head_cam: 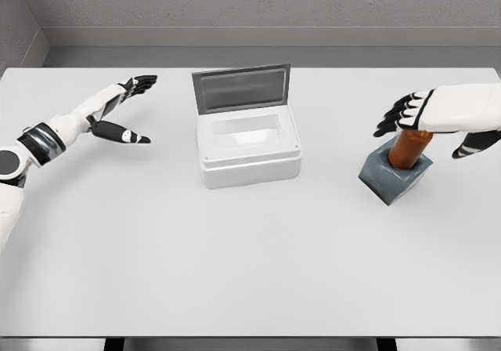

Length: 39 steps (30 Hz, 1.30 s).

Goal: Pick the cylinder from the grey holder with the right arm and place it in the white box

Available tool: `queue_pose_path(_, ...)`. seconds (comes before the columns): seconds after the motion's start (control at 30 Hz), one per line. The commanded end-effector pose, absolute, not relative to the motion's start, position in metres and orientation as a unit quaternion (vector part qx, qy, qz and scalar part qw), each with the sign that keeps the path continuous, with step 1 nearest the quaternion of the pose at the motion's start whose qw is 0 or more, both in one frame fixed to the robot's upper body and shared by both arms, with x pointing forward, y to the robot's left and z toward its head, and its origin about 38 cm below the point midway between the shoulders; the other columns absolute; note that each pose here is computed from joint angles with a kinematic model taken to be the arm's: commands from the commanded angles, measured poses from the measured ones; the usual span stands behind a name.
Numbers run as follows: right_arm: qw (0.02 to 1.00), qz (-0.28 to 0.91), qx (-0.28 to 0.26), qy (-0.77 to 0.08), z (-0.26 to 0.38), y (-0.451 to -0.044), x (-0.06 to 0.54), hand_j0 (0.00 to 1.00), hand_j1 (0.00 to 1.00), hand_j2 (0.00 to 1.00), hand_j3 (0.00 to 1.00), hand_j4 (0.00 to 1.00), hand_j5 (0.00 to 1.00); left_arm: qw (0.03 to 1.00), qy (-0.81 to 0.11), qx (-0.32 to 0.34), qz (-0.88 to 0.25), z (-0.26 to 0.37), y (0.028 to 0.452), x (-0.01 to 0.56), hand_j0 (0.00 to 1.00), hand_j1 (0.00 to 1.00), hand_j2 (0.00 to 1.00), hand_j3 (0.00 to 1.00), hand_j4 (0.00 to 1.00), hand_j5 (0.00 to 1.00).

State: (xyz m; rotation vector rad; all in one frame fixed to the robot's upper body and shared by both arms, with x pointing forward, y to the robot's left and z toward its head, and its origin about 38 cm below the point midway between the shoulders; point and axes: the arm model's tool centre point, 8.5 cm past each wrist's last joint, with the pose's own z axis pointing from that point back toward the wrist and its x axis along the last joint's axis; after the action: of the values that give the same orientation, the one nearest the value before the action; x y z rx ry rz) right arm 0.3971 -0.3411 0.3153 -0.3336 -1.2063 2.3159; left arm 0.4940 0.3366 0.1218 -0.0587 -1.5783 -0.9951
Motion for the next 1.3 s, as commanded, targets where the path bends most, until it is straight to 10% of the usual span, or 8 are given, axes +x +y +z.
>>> queue_pose_path(0.0, 0.255, 0.849, -0.126, -0.445, 0.317, -0.340, 0.404, 1.00, 1.00, 1.00, 1.00, 1.00, 1.00, 0.596, -0.681, -0.025, -0.425, 0.123, 0.339, 0.494, 1.00, 1.00, 1.00, 1.00, 1.00, 1.00)
queue_pose_path(1.27, 0.288, 0.851, -0.098, -0.428, 0.300, -0.344, 0.413, 0.94, 0.94, 0.94, 0.94, 0.94, 0.94, 0.595, -0.682, -0.027, -0.424, 0.123, 0.336, 0.494, 1.00, 1.00, 1.00, 1.00, 1.00, 1.00)
